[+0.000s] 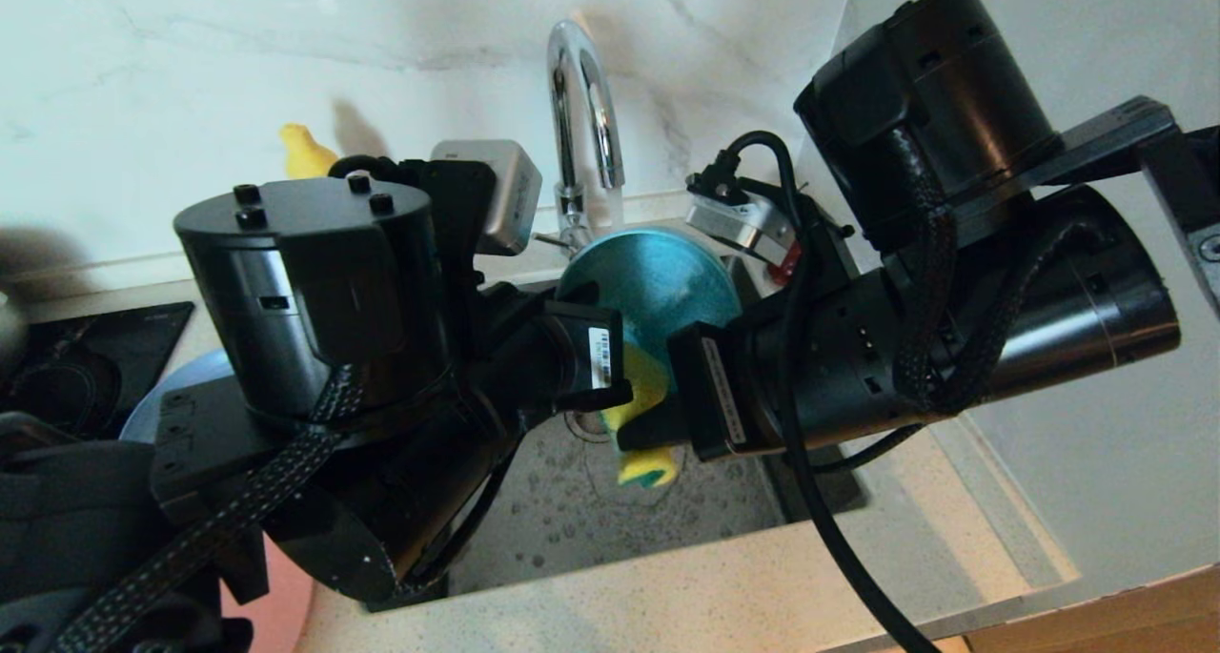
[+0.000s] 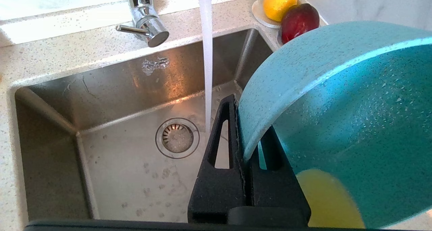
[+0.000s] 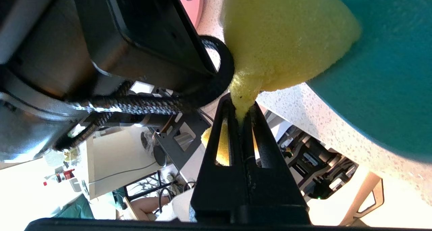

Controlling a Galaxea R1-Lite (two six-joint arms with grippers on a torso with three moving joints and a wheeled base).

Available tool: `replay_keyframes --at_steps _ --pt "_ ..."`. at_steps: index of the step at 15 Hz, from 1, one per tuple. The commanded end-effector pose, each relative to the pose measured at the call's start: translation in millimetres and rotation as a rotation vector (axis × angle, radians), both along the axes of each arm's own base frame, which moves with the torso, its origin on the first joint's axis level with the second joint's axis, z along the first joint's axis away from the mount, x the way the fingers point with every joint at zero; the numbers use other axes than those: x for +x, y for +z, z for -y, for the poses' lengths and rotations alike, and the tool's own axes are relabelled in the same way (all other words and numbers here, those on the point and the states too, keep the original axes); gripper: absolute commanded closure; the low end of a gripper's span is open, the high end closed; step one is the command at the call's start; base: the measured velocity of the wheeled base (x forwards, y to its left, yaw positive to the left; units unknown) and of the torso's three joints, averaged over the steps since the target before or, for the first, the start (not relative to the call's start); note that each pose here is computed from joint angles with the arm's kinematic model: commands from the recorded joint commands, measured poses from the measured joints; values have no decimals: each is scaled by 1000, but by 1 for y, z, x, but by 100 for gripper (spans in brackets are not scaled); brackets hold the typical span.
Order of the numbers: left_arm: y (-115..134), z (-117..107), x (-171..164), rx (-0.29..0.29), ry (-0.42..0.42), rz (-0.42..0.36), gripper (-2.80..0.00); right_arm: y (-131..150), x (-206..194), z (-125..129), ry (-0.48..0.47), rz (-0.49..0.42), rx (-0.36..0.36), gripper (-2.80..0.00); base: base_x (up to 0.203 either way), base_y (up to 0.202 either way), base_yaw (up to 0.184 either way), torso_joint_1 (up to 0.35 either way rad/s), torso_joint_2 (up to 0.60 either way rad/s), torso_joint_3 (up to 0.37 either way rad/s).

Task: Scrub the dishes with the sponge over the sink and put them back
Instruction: Wipe the bowl

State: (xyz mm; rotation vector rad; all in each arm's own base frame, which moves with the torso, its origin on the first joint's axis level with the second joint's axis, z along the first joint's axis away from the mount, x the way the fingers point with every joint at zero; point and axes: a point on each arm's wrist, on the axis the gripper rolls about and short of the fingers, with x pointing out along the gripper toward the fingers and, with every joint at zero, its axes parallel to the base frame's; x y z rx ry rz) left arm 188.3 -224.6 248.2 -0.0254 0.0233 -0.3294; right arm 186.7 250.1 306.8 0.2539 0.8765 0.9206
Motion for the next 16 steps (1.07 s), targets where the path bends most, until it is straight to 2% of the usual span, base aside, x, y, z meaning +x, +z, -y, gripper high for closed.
replay_keyframes --at_steps 1,7,16 --pt "-1 0 0 1 3 0 0 -1 1 -3 1 -6 -2 0 0 0 0 0 0 0" --pt "-2 1 1 6 5 -3 0 10 5 31 -78 13 18 0 0 0 0 0 0 0" --pt "-4 -7 -3 8 12 -8 0 31 -3 50 -102 66 67 0 0 0 0 0 0 0"
